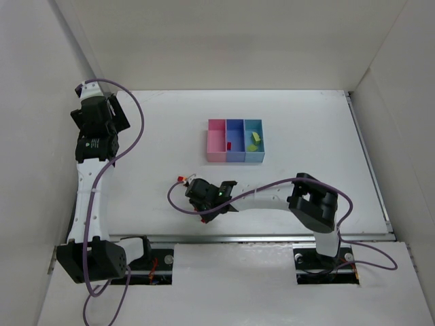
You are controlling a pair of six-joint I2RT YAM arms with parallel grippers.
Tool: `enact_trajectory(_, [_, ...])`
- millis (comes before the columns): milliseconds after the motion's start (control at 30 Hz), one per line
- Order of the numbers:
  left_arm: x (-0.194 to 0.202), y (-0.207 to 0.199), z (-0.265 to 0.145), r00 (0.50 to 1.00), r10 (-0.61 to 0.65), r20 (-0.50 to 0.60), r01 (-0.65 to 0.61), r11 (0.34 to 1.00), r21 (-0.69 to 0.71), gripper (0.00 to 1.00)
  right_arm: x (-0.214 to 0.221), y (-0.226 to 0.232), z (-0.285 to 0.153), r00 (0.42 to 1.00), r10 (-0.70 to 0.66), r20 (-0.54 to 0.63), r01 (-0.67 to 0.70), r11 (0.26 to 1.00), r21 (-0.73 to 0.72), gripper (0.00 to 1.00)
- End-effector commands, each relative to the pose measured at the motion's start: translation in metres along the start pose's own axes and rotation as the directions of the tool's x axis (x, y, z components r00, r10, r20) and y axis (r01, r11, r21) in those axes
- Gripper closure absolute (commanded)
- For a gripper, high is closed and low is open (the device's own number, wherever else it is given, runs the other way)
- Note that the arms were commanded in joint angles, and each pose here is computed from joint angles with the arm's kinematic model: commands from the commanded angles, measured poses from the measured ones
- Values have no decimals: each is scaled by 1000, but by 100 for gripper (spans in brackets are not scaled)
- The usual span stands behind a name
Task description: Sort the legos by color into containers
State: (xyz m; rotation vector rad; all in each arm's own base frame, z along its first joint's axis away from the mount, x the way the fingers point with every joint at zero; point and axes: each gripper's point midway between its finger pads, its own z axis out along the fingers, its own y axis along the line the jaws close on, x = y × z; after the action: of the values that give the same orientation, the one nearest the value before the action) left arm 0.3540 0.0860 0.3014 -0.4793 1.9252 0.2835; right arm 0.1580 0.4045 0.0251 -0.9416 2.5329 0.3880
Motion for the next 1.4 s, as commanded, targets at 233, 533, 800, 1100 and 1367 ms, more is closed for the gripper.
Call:
enact_trajectory(233, [-6,3,2,999,-7,31,7,1000,-14,26,-23,5,-19,992,-112,51,113,993,-16,66])
enact_trajectory(533, [-6,3,2,999,-7,31,7,1000,-14,26,-27,14,-32,987,-134,85,141,987,-79,62])
enact_trajectory(800, [-6,3,2,999,-7,31,7,1000,-14,26,-1,12,-16,936,-350,-33,342,930,-135,36])
enact_trajectory(1100, [-6,7,2,999,-10,32,11,1000,-22,26,5,6,-6,906,-419,-55,409,902,-136,43])
enact_trajectory(1367, [-6,7,2,1000,-1,32,2,1000,-22,26,4,12,9,905,-420,-64,410,903,-128,45])
